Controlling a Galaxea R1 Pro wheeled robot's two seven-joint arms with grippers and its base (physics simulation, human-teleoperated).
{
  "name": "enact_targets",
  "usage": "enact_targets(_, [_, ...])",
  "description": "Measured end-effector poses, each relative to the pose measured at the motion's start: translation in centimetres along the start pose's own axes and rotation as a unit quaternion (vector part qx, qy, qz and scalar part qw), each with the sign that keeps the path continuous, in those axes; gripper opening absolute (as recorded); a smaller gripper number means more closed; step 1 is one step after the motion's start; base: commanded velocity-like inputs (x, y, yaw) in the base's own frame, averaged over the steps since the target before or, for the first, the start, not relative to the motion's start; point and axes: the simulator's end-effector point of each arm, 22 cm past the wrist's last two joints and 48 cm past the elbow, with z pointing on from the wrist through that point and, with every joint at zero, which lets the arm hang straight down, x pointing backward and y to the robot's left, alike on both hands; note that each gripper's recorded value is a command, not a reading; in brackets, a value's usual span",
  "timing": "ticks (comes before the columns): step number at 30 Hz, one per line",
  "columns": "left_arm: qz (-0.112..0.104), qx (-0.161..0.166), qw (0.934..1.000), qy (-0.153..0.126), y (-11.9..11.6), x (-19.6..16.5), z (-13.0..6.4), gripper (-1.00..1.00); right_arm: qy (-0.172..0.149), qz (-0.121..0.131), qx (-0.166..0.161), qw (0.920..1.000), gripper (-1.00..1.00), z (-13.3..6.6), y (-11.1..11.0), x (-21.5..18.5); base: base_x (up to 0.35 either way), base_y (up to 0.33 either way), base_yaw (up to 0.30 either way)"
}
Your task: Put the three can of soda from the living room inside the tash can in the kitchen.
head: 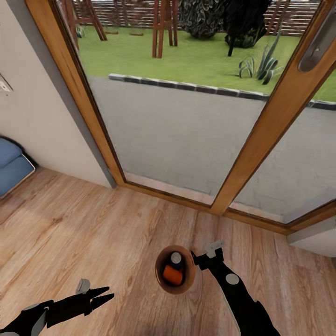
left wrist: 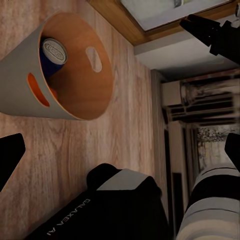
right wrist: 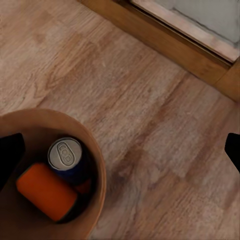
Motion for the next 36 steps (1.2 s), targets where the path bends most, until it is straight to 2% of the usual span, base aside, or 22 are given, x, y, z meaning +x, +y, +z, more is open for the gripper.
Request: enact_targets(36, [-0.001, 0.0, 1.0, 0.0, -5.1, -2.1, -2.6, 1.0, 0.001, -0.001, -0.001, 1.0, 1.0, -4.4, -0.1, -4.3, 0.0, 0.0, 0.0])
